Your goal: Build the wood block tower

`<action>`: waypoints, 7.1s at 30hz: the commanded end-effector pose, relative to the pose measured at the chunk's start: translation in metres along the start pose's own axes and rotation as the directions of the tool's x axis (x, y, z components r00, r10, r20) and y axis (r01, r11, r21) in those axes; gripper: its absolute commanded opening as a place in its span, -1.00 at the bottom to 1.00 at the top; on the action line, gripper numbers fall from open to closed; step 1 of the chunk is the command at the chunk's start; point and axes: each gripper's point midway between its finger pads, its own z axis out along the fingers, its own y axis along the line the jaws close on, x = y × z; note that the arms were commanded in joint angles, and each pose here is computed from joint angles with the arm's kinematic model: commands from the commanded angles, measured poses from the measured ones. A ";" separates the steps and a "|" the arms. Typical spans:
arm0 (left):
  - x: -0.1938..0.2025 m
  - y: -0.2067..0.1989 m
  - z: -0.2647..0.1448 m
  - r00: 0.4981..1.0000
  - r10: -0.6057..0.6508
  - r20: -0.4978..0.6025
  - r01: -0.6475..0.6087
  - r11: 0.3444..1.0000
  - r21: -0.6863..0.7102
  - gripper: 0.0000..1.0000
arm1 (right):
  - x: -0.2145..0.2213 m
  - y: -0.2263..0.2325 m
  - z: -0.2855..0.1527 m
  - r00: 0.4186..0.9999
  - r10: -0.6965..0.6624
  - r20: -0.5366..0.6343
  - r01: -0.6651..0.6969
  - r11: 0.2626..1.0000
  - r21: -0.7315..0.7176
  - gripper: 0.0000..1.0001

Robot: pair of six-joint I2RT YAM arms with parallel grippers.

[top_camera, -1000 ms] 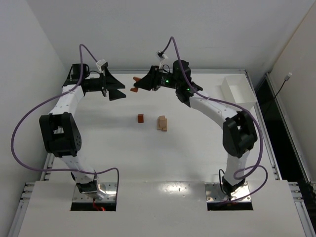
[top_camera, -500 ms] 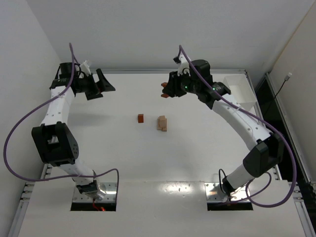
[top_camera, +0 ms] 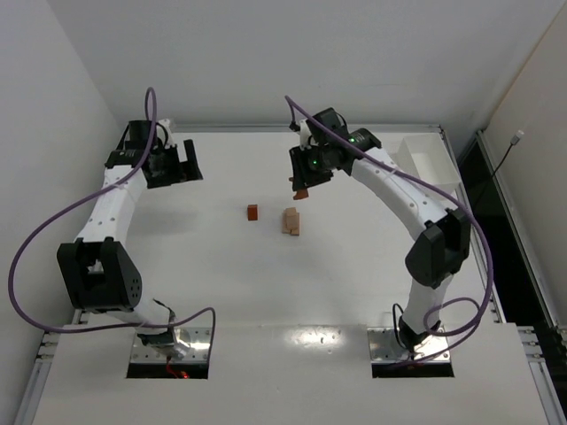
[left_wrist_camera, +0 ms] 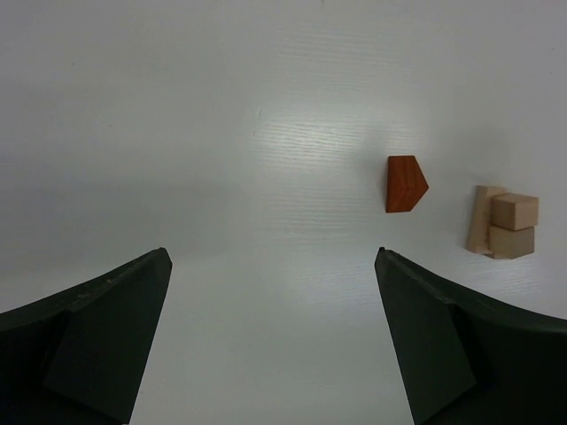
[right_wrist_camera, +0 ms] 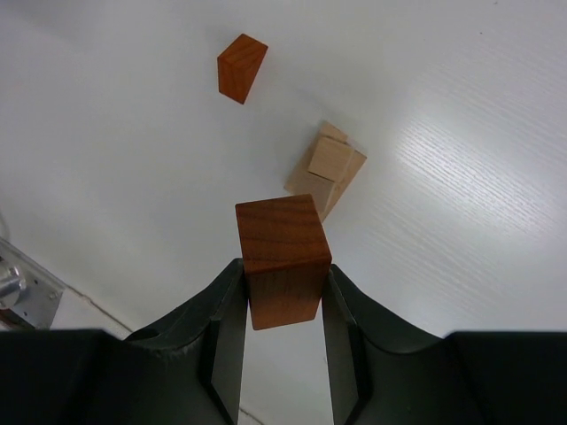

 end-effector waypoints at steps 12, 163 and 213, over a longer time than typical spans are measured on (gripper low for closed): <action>-0.003 0.003 -0.013 0.998 0.045 0.048 -0.043 0.998 -0.039 1.00 | 0.032 -0.108 -0.013 0.991 0.067 -0.119 -0.024 0.943 0.333 -1.00; 0.018 0.036 -0.026 0.975 -0.127 0.181 0.177 0.939 -0.294 1.00 | 0.055 -0.004 0.057 0.942 0.282 -0.182 -0.233 0.940 0.249 -1.00; 0.020 0.032 -0.023 0.980 -0.113 0.166 0.155 0.950 -0.272 1.00 | 0.057 -0.005 0.113 0.930 0.291 -0.224 -0.231 0.938 0.258 -1.00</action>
